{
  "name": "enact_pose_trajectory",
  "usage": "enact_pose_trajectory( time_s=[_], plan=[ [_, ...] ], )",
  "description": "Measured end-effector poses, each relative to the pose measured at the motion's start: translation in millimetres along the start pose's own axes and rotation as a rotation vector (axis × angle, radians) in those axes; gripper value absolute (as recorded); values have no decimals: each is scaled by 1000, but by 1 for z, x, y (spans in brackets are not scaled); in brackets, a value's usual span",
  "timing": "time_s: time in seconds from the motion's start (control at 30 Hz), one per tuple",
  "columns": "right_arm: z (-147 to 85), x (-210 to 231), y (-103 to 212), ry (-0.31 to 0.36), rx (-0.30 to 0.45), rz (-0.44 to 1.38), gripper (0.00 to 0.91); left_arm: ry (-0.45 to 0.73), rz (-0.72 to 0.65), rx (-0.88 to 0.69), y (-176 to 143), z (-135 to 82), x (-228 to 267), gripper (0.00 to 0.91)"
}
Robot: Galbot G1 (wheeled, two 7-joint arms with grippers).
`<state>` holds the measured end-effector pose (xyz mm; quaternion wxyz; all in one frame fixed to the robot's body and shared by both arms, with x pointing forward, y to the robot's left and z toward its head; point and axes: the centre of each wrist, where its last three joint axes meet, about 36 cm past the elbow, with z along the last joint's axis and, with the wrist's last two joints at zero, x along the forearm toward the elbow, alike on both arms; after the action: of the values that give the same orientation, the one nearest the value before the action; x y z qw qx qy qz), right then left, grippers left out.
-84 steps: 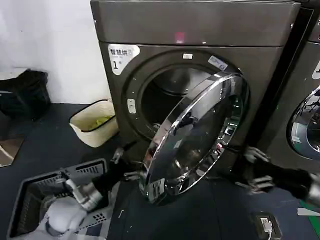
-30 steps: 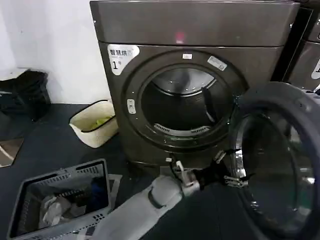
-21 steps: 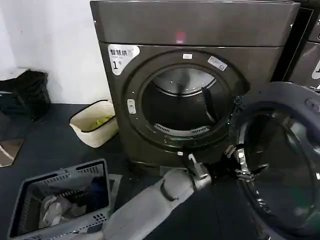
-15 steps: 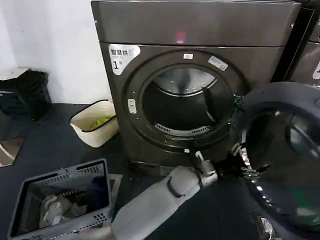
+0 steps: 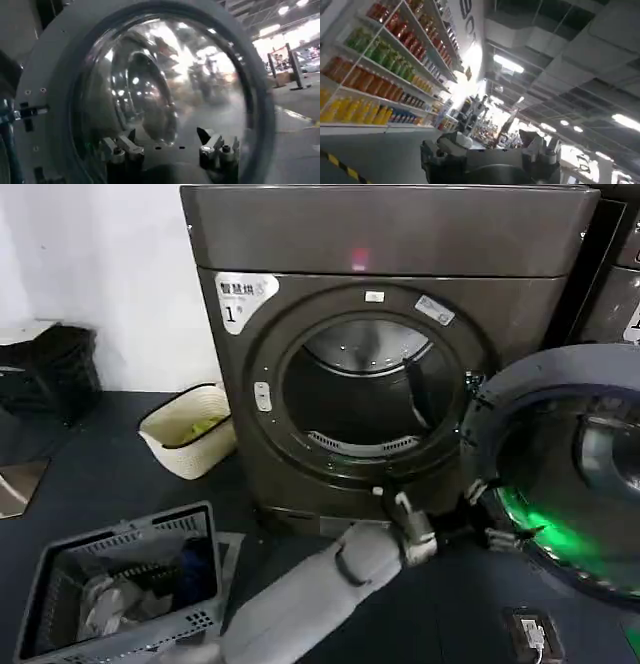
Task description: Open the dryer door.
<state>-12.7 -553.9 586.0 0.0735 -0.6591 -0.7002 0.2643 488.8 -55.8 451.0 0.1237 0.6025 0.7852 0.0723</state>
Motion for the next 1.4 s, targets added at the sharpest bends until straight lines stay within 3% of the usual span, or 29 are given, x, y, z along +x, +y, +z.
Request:
enact_pose_trajectory(
  time_s=[0.3, 0.5, 0.7, 0.93, 1.07, 1.4],
  plan=[
    [-2, -14, 17, -14, -15, -46, 907, 12, -67, 32, -25, -23, 100, 907],
    [-3, -22, 30, -18, -23, -81, 907, 16, -139, -28, -37, -45, 184, 907],
    [-5, -31, 51, -23, -50, -128, 907, 159, -230, -64, -46, -56, 270, 907],
    [-5, -39, 68, -16, -70, -163, 907, 381, -455, 17, -48, -97, 335, 907],
    [-7, -46, 74, -25, -118, -175, 907, 493, -631, 96, -47, -116, 367, 907],
    [-4, -57, 81, -71, -198, -207, 907, 720, -1125, 539, -54, -153, 442, 907]
  ],
)
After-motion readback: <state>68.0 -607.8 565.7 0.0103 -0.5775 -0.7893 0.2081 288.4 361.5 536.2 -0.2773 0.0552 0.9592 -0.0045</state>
